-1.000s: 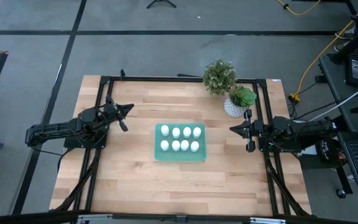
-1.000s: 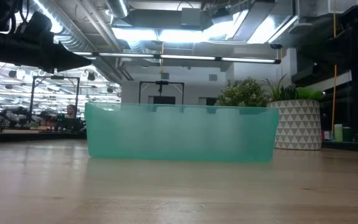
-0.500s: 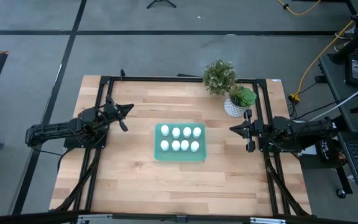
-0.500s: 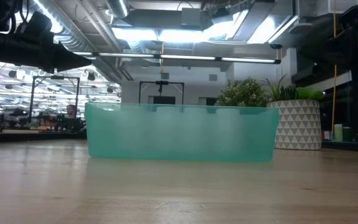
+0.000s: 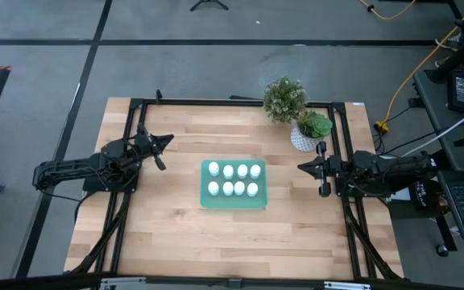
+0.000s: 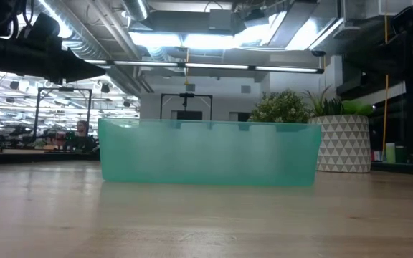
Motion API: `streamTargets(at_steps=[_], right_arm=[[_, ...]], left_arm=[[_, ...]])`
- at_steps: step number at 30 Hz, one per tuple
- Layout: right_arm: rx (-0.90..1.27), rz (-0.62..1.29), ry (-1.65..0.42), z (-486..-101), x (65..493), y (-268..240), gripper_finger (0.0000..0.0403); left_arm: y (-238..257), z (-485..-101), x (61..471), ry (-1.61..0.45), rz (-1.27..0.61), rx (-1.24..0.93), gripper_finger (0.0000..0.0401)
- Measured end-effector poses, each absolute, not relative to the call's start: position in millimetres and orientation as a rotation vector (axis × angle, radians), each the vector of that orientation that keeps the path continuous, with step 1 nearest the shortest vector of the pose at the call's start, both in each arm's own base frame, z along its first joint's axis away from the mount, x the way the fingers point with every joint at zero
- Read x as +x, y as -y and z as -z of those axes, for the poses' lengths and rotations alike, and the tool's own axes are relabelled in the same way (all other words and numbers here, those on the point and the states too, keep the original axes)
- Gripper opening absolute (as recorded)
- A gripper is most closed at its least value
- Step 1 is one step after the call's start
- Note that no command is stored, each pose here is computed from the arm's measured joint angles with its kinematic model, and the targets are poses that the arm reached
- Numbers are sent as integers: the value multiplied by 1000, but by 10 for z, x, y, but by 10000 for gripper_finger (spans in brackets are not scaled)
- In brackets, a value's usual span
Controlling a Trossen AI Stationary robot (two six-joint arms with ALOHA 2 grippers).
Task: Pick and place pill bottles into a basket
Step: Return to Home Position
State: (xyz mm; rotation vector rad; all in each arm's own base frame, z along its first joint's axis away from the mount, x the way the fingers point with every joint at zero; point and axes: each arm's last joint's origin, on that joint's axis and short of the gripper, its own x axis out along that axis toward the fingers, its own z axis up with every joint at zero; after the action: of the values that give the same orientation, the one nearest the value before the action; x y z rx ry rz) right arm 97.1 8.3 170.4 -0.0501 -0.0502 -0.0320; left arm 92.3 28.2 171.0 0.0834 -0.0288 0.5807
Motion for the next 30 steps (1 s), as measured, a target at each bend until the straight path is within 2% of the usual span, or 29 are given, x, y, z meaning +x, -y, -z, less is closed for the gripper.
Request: streamTargets(at_steps=[30], right_arm=[[-49, 32, 51, -1705, 971, -83, 19]], left_arm=[[-282, -1710, 923, 29, -581, 83, 5]])
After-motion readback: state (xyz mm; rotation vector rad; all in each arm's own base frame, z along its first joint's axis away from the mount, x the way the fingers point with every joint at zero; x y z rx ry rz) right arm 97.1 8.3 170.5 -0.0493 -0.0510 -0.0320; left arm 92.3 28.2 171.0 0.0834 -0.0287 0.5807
